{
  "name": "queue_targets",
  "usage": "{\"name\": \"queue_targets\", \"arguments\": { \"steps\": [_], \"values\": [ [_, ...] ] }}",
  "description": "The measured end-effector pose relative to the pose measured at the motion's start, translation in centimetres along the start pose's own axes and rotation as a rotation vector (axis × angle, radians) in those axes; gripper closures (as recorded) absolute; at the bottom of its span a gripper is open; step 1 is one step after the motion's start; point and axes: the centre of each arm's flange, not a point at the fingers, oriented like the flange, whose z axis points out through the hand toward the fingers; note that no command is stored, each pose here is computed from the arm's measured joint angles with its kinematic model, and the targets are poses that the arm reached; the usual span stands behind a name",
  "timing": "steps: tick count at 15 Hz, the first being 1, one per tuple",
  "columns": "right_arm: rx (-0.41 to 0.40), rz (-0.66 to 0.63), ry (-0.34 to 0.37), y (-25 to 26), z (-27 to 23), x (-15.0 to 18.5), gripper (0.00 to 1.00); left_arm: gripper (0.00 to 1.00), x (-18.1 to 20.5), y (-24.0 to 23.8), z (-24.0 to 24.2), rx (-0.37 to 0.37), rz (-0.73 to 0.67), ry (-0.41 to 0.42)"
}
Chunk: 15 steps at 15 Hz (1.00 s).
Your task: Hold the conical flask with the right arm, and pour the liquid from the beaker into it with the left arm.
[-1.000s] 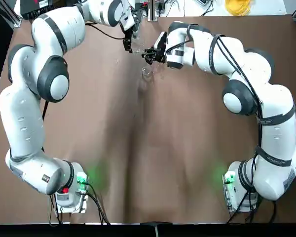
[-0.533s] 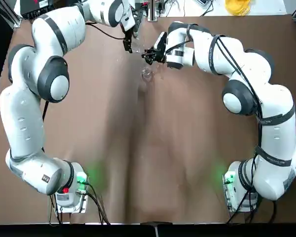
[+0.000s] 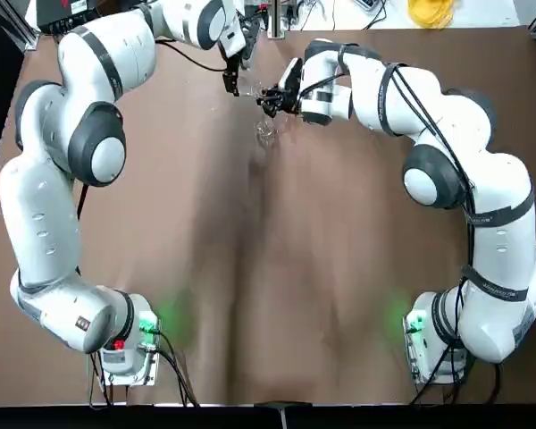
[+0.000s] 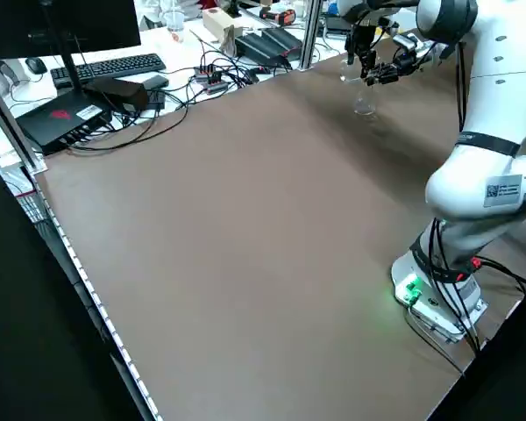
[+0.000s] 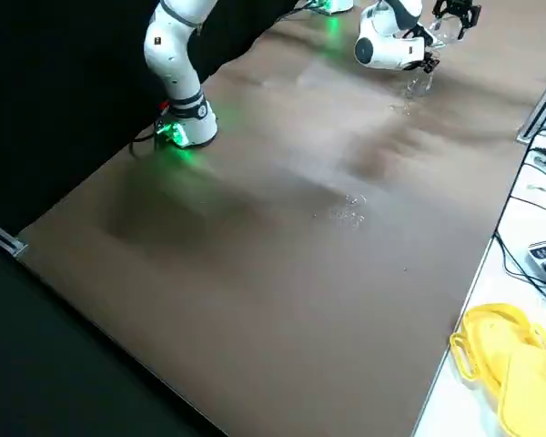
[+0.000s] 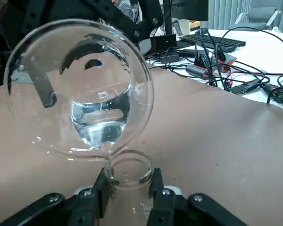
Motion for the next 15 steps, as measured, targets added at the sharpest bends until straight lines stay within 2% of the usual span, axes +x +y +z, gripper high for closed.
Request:
{"name": "queue_targets", "arguments": {
  "steps": [15],
  "values": [
    [-0.006, 0.001, 0.000, 0.23, -0.10, 0.03, 0.61, 0.02, 0.62, 0.32, 0.20, -0.009, 0.016, -0.028]
  ]
}}
